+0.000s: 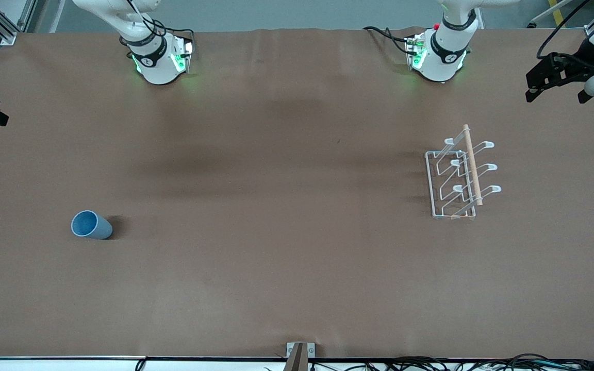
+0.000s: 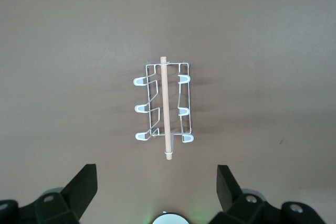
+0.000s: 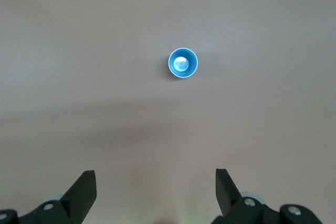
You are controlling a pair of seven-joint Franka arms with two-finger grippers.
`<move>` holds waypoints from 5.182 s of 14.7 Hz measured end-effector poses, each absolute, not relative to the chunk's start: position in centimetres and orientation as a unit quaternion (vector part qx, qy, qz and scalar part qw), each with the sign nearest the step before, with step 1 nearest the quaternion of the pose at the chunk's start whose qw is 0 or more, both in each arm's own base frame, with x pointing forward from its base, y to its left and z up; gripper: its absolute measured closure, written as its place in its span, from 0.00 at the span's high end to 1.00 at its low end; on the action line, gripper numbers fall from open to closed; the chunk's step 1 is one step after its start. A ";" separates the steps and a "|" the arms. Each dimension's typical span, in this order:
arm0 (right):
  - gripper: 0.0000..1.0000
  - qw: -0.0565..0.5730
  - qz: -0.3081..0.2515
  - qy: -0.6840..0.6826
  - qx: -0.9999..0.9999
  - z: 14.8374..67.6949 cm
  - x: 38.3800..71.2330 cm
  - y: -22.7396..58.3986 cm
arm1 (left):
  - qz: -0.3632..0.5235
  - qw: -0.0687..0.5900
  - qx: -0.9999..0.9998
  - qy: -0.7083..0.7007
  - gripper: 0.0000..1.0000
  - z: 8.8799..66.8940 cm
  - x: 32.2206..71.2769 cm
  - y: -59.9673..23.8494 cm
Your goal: Hang cup on cup holder
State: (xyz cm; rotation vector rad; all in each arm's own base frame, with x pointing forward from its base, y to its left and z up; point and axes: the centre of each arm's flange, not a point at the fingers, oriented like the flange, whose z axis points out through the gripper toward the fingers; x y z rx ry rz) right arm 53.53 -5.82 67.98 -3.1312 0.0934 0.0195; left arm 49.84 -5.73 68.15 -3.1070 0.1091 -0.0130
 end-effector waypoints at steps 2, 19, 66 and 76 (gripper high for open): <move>1.00 0.004 0.006 0.030 -1.000 68.0 53.5 -5.8 | -0.004 0.016 -0.999 0.035 1.00 68.1 49.8 -5.7; 1.00 0.003 -0.001 0.045 -0.999 57.2 56.4 -11.3 | 0.002 0.016 -0.999 0.041 1.00 67.6 50.2 -6.0; 0.05 0.239 0.027 -0.062 -0.969 47.6 59.9 12.4 | 0.009 -0.081 -0.993 0.088 1.00 64.1 53.5 -11.1; 0.05 0.449 0.071 -0.062 -0.889 49.9 56.6 25.5 | -0.031 -0.126 -0.943 0.305 1.00 67.0 45.0 -32.9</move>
